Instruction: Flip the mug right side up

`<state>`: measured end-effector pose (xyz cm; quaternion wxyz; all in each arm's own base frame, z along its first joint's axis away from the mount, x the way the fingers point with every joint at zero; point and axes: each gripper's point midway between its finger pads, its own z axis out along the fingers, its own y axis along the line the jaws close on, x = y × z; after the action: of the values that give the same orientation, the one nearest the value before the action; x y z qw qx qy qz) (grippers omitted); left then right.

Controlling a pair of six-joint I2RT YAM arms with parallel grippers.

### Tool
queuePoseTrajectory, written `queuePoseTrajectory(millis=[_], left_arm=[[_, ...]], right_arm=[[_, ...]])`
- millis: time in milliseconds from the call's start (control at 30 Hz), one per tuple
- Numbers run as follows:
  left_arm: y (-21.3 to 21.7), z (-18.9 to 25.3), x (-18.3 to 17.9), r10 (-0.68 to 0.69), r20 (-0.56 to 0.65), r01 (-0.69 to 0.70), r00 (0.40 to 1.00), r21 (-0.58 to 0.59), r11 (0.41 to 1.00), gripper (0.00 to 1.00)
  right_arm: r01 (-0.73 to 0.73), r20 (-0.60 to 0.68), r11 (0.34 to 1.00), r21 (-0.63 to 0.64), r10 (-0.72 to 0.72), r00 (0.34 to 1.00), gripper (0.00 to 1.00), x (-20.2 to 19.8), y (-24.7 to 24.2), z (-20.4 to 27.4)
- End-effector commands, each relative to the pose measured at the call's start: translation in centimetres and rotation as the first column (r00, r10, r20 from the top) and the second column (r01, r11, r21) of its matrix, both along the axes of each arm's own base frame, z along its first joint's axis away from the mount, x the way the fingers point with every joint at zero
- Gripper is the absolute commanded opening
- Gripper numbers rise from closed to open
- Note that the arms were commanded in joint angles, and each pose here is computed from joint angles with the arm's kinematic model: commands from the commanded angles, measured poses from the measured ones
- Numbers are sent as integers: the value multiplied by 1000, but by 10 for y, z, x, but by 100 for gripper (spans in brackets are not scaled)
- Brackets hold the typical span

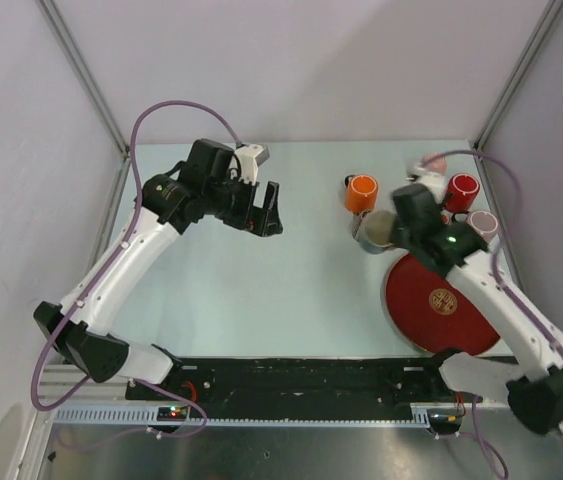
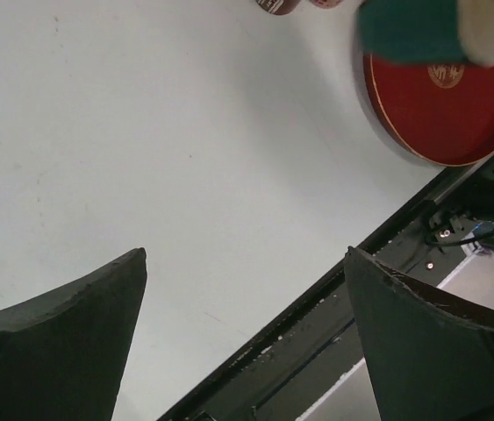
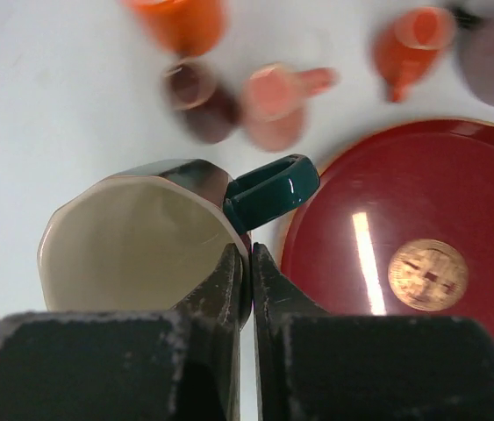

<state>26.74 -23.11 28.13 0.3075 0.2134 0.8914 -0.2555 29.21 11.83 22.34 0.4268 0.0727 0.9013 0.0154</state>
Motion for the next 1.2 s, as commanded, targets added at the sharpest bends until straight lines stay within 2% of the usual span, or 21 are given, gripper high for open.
queuePoseTrajectory(millis=[0, 133, 267, 467, 700, 767, 833, 867, 1167], left_arm=[[8, 26, 5, -45, 149, 43, 988, 13, 999, 97], [16, 22, 10, -32, 174, 25, 984, 44, 999, 98], [18, 21, 9, -33, 187, 25, 982, 45, 999, 98], [25, 23, 10, -28, 214, 16, 976, 57, 998, 98], [35, 26, 16, 5, 237, -22, 971, 69, 997, 98], [37, 27, 17, 10, 241, -28, 970, 71, 997, 98], [38, 27, 18, 9, 240, -27, 971, 71, 997, 99], [38, 27, 18, 9, 241, -26, 971, 70, 997, 99], [37, 27, 24, 9, 243, -27, 970, 72, 997, 99]], right_arm=[[305, 59, 950, 71, -309, 949, 0, -9, -99, -3], [465, 16, 874, 142, -471, 882, 0, -22, -162, -39], [539, -28, 827, 162, -542, 840, 0, -19, -195, -62], [568, -40, 813, 127, -568, 822, 0, 2, -218, -82], [581, -91, 800, 148, -574, 814, 1, 15, -224, -102], [575, -90, 805, 144, -568, 818, 15, 18, -225, -100], [562, -90, 815, 139, -554, 827, 34, 20, -224, -95], [554, -87, 822, 133, -547, 833, 39, 20, -224, -91], [482, 5, 873, 76, -484, 875, 61, 26, -225, -37]])
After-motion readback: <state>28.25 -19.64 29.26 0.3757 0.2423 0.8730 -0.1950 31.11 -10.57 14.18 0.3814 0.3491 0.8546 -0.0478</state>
